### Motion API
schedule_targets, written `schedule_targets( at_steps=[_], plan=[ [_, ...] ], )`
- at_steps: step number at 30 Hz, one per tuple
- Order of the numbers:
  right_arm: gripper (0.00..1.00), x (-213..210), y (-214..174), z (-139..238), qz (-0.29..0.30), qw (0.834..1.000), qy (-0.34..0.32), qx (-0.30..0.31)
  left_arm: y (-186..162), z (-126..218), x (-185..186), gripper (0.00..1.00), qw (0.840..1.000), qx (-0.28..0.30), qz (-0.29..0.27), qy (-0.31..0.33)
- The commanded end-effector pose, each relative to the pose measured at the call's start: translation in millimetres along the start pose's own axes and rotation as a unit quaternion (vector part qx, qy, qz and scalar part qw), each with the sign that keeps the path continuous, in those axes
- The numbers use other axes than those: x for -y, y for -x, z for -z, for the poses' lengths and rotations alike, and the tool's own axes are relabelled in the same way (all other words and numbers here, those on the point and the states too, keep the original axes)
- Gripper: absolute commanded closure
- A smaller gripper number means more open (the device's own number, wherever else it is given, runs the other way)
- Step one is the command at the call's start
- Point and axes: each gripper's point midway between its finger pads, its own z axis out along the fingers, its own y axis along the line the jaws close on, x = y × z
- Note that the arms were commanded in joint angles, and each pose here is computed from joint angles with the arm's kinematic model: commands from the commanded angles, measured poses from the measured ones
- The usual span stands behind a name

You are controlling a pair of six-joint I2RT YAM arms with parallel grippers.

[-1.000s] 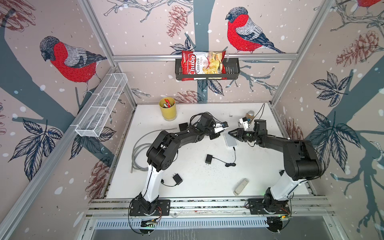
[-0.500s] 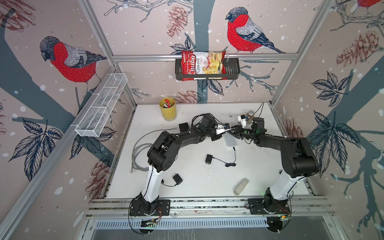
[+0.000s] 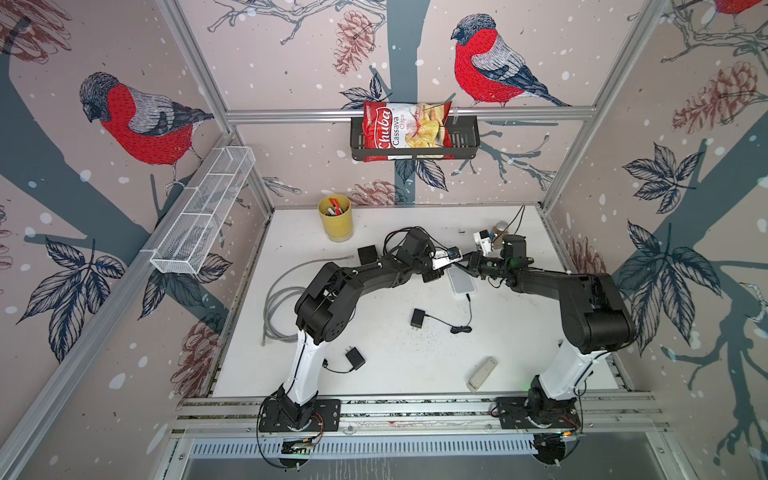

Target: Insert the plug into the switch port

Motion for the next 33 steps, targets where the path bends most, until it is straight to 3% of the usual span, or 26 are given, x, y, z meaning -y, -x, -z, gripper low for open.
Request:
schedule_targets(
  at_steps=[1, 4, 7, 11, 16, 25, 33],
  plan=[
    [0.84, -7, -2, 0, 0.012, 1.000, 0.020, -0.007, 3, 0, -9, 0.95, 1.000, 0.010, -0.008, 0.024],
    [0.86, -8, 0, 2, 0.010, 1.000, 0.024, -0.004, 1, 3, -10, 0.92, 1.000, 0.012, -0.004, 0.026],
    [0.86, -8, 0, 3, 0.008, 1.000, 0.028, 0.000, -3, 6, -9, 0.75, 1.000, 0.010, 0.000, 0.026],
    [0.86, -7, 0, 3, 0.006, 1.000, 0.030, 0.000, -8, 13, -11, 0.62, 0.999, 0.021, 0.015, 0.019],
    [0.86, -7, 1, 3, 0.005, 1.000, 0.030, 0.000, -13, 15, -7, 0.54, 1.000, 0.021, 0.017, 0.012],
    [0.86, -8, -1, 3, 0.006, 0.999, 0.034, -0.003, 4, 16, -7, 0.54, 0.995, 0.084, 0.051, -0.009],
    [0.86, -10, -1, 4, 0.009, 0.999, 0.037, -0.002, 10, 14, 1, 0.65, 0.992, 0.103, 0.061, -0.049]
  ],
)
